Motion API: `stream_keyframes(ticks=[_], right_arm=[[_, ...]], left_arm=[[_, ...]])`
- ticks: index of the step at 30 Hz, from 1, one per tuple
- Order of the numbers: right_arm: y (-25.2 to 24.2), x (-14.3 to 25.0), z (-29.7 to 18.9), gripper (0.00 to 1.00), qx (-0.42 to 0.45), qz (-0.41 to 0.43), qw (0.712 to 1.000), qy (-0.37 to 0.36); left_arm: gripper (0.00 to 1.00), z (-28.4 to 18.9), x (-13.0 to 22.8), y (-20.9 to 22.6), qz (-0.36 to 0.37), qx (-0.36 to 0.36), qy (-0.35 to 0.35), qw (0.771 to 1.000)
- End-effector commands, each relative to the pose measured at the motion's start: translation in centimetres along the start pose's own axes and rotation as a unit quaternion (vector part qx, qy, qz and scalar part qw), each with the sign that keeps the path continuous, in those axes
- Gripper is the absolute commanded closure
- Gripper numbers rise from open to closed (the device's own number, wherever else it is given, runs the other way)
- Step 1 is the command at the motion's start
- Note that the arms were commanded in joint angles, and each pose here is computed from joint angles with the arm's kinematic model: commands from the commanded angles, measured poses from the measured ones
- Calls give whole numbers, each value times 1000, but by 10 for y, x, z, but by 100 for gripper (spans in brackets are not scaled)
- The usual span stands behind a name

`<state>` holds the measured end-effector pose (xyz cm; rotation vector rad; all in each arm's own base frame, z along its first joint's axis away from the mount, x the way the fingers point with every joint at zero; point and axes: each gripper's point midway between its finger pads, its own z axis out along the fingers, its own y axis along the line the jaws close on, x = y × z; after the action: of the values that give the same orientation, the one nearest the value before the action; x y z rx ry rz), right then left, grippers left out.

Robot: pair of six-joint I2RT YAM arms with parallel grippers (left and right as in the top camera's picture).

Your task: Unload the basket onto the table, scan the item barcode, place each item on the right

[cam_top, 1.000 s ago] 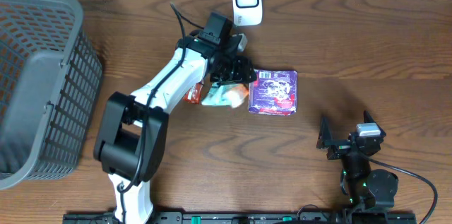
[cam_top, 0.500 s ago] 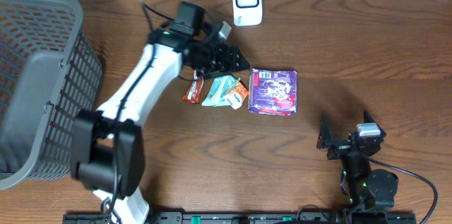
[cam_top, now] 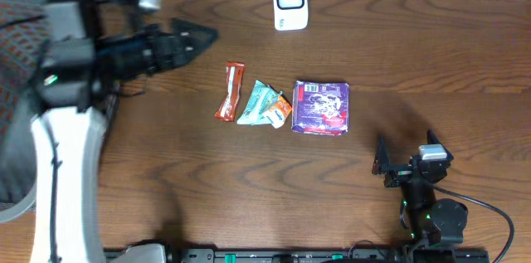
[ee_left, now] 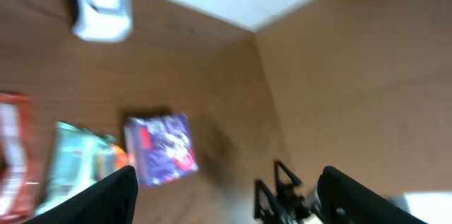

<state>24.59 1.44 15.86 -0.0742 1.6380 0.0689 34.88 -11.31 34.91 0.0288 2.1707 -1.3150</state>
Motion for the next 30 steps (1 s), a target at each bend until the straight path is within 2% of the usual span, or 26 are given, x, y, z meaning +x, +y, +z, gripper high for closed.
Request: stream_keyframes(ticks=[1,4,5,7,14,16,30], right_arm=[[3,0,0,1,-8,7,1000,0],[3,0,0,1,-8,7,1000,0],[3,0,0,1,-8,7,1000,0],[3,0,0,1,-8,7,1000,0],[3,0,0,1,-8,7,1000,0],[3,0,0,1,-8,7,1000,0],[3,0,0,1,-8,7,1000,0]], left_arm=[[18,-50,-13,34,-17,-142,-87,986],[17,-88,-6,66,-54,-261,-127,955],[13,-108,3,82,-75,-323,-137,933],[2,-125,19,97,-99,-384,-133,908],[2,-146,55,120,-146,-471,-91,865],[2,-150,59,122,-150,-483,-86,858],[2,-150,60,122,-152,-484,-85,858]])
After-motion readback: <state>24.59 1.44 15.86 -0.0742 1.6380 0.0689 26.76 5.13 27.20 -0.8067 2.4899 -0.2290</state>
